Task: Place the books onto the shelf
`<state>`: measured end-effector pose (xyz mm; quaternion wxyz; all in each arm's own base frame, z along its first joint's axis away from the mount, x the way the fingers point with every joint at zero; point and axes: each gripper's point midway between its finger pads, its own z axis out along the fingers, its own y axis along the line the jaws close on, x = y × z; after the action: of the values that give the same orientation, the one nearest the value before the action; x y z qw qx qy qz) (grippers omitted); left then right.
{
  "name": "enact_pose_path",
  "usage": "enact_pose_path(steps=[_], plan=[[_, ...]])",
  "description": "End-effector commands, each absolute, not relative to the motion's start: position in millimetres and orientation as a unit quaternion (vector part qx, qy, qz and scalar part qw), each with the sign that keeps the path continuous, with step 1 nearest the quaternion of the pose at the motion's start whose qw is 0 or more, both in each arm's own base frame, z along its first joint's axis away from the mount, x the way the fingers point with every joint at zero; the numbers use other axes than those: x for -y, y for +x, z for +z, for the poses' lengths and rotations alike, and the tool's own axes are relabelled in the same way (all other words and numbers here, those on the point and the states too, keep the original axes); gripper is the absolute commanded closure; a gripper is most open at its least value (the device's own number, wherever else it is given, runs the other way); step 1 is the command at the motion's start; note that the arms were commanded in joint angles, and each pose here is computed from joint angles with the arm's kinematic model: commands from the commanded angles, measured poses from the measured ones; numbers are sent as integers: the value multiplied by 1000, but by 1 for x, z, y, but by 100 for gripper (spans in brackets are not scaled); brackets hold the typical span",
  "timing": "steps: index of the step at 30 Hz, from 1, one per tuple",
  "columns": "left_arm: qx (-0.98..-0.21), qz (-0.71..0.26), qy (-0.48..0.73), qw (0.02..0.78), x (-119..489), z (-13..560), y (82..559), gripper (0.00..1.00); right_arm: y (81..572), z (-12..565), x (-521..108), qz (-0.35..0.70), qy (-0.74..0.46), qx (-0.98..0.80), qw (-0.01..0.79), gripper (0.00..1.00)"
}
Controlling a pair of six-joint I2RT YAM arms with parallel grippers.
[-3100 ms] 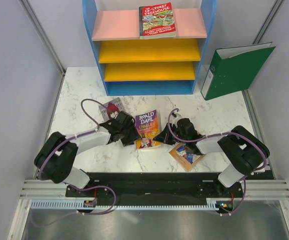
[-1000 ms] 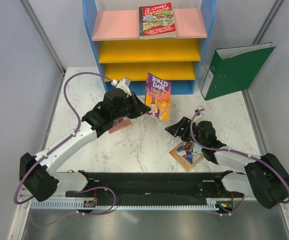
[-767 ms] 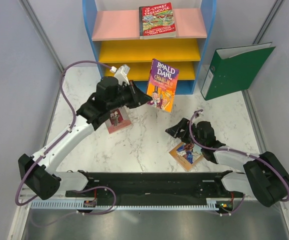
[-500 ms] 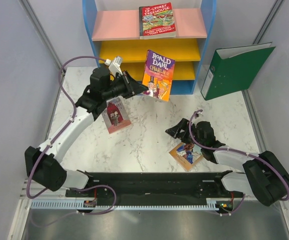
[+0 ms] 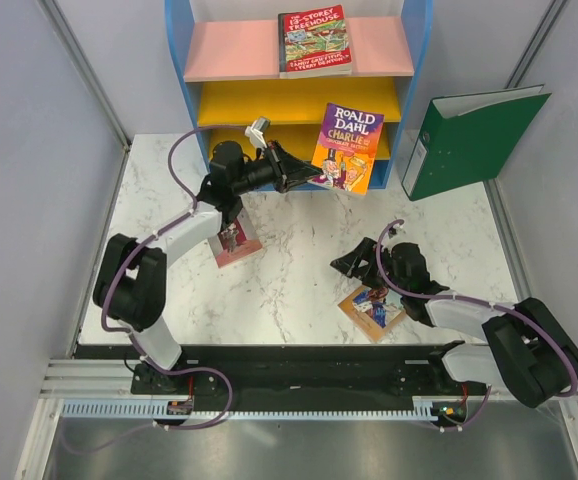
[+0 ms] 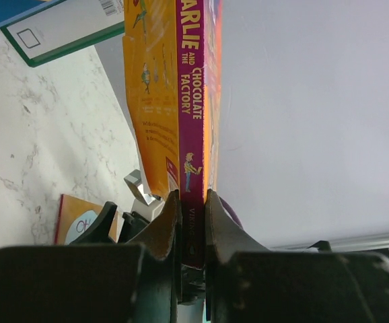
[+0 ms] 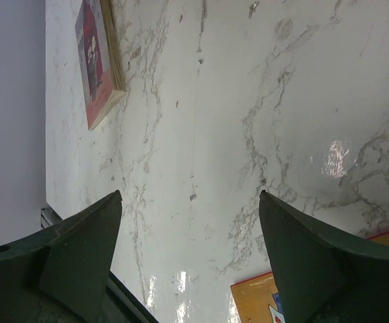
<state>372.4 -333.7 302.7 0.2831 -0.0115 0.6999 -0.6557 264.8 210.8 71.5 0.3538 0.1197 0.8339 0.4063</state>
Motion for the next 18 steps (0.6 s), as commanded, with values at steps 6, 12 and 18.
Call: enact_pose_path(steps=[6,12,18], plan=[[-629,-716,11,303,342,350,384,98,272,79,-217,426,120,-820,362,11],[-613,-729,-7,306,347,357,402,98,272,78,-216,423,123,-821,364,11],[-605,-733,-41,307,348,368,428,98,272,77,-217,424,122,-821,362,11]])
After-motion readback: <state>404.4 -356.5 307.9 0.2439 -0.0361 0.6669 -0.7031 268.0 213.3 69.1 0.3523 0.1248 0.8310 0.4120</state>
